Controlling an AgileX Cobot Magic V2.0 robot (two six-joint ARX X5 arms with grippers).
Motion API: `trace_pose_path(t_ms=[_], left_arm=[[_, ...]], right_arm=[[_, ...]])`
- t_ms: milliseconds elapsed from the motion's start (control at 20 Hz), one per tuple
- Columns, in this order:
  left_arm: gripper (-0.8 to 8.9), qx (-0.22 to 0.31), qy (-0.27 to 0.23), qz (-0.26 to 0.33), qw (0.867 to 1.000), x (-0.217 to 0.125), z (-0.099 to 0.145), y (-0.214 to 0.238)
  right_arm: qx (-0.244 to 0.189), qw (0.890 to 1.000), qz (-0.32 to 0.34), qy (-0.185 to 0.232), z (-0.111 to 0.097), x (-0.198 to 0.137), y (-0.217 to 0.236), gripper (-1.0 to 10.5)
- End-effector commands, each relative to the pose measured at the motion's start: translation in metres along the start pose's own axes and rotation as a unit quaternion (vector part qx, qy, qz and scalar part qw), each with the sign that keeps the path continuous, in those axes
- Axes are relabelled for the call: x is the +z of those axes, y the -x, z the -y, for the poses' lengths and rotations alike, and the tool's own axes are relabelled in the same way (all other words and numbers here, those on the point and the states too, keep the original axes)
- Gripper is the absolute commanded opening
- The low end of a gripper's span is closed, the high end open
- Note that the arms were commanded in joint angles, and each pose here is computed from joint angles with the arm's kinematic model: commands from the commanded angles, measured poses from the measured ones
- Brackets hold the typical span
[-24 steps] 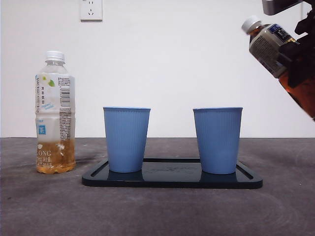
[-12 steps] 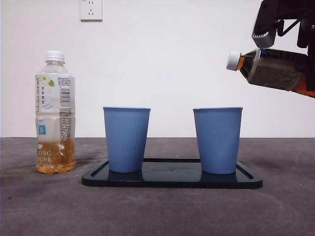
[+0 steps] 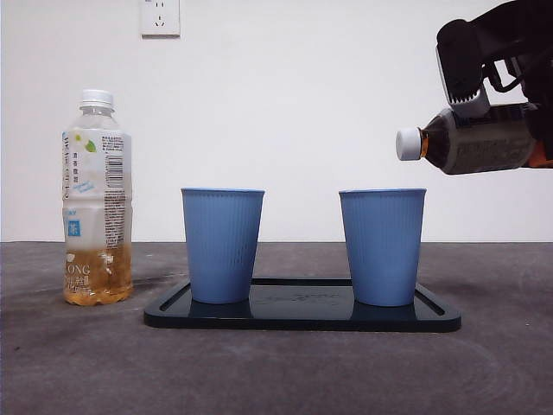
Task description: Pour the drink into the cup
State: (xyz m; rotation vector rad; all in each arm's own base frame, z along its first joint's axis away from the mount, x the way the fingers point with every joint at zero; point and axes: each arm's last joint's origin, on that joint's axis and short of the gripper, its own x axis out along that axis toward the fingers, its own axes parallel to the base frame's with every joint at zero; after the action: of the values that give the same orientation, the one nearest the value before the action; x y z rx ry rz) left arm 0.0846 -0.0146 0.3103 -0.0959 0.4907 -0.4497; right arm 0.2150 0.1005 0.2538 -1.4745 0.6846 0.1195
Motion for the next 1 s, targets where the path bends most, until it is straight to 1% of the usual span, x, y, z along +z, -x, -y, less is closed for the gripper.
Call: trace_pose_path(t_ms=[50,750,850,900,1000], left_arm=[[4.41,-0.005,-0.011,0.01,1.0,0.005,0.002,0.003],[4.41,-0.006,-0.012,0.01,1.0,0.005,0.002,0.003],[4.41,-0.006,-0.012,0.01,1.0,0.005,0.002,0.003],[4.41,-0.006,-0.012,0.01,1.0,0.005,0.002,0.003],[4.41,-0.006,-0.012,0.01,1.0,0.005,0.002,0.003]], right_arm=[[-0.028,0.999,0.002,-0.017,0.013,0.005,0.003,1.1],[-0.03,0.999,0.004,-0.024,0.013,0.005,0.003,1.1],[-0.038,0.997,0.009,-0.062,0.015,0.006,0.004,1.1],[-0.045,0.995,0.014,-0.093,0.018,0.006,0.005,1.1],[-0.045,0.987,0.034,-0.151,0.026,0.004,0.009,1.1]])
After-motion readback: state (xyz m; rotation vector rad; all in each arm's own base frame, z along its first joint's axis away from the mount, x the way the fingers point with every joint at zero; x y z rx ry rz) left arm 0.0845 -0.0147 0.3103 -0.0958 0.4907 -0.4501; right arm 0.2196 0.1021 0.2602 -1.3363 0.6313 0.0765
